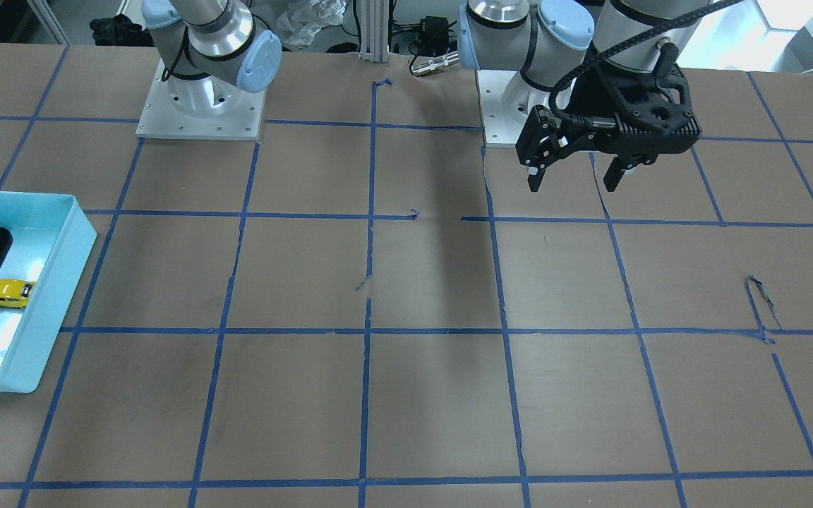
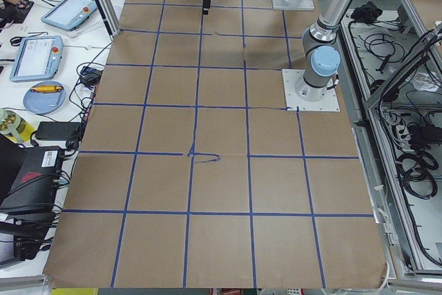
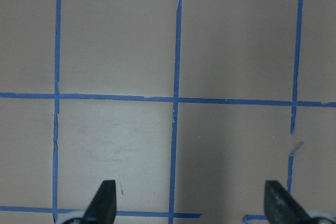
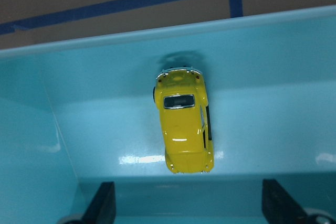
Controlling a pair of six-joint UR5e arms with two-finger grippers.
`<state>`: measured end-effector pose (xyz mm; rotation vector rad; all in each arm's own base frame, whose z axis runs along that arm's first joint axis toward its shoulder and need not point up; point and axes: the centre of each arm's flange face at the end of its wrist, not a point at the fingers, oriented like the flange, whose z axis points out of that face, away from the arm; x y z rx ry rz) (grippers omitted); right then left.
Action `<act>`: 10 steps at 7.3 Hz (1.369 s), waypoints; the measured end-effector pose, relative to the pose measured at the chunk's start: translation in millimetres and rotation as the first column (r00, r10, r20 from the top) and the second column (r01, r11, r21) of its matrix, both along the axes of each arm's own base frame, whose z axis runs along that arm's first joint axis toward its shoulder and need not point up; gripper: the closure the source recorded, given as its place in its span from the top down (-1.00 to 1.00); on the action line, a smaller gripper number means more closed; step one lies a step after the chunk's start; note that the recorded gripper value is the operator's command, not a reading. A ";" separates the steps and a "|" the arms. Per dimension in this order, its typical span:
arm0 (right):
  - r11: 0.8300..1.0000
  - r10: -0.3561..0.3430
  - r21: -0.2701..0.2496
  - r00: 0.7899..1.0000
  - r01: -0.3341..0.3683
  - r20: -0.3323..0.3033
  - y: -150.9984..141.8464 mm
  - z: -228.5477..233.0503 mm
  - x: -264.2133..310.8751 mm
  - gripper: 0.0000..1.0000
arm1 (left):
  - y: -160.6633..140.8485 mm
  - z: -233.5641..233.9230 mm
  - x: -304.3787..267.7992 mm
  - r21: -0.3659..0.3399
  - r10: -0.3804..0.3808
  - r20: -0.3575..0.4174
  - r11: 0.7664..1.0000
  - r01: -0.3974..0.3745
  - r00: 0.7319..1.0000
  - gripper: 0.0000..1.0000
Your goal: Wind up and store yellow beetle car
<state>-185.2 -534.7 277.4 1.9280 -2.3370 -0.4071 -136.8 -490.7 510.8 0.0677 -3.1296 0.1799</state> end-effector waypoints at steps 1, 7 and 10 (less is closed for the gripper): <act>0.994 -0.097 -0.051 0.995 0.096 -0.019 9.3 30.6 6.3 0.93 | 0.0 0.1 -0.1 0.000 0.000 -0.002 1.000 0.000 1.000 1.00; 0.365 -0.893 -0.185 0.399 0.912 0.207 79.2 191.6 96.1 1.00 | -0.8 3.7 -0.3 -0.009 -0.001 -0.008 1.000 0.001 1.000 1.00; 0.164 -0.953 -0.187 0.205 0.969 0.225 71.2 208.1 213.8 1.00 | -0.5 3.0 -0.5 -0.008 -0.002 -0.008 1.000 0.002 1.000 1.00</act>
